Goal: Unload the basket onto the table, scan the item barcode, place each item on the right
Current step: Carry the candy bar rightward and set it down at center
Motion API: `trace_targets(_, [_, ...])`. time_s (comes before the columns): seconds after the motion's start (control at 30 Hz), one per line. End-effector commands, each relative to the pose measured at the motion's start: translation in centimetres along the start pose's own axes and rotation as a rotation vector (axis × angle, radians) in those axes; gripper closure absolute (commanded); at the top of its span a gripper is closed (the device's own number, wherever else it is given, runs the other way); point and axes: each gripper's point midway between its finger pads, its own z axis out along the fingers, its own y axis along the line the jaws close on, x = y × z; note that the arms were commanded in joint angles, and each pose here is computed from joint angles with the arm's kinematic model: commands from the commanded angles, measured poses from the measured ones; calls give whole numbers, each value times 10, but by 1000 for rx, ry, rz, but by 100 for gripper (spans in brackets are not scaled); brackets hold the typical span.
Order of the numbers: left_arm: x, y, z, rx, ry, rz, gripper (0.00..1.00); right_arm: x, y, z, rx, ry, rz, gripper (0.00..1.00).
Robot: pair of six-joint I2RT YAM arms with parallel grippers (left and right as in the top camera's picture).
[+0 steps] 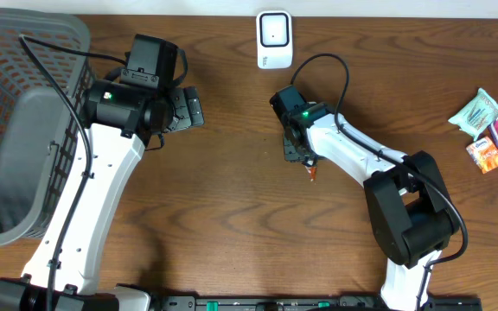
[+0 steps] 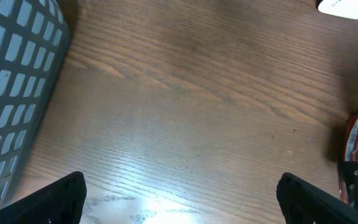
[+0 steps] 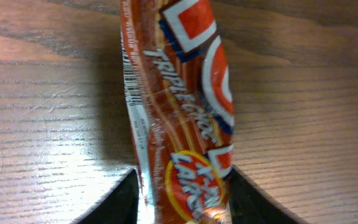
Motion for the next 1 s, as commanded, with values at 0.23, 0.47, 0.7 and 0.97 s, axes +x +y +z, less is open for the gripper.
trace_targets(0.23, [0, 3, 0, -11, -3, 1, 2, 1, 32, -12, -514, 191, 68, 99])
trace_targets(0.47, [0, 3, 0, -11, -3, 1, 2, -14, -5, -36, -921, 239, 187, 99])
trace_targets(0.7, [0, 3, 0, -11, -3, 1, 2, 10, -46, -5, -917, 276, 331, 58])
trace_targets(0.97, [0, 3, 0, -11, -3, 1, 2, 14, -80, -8, -822, 322, 426, 60])
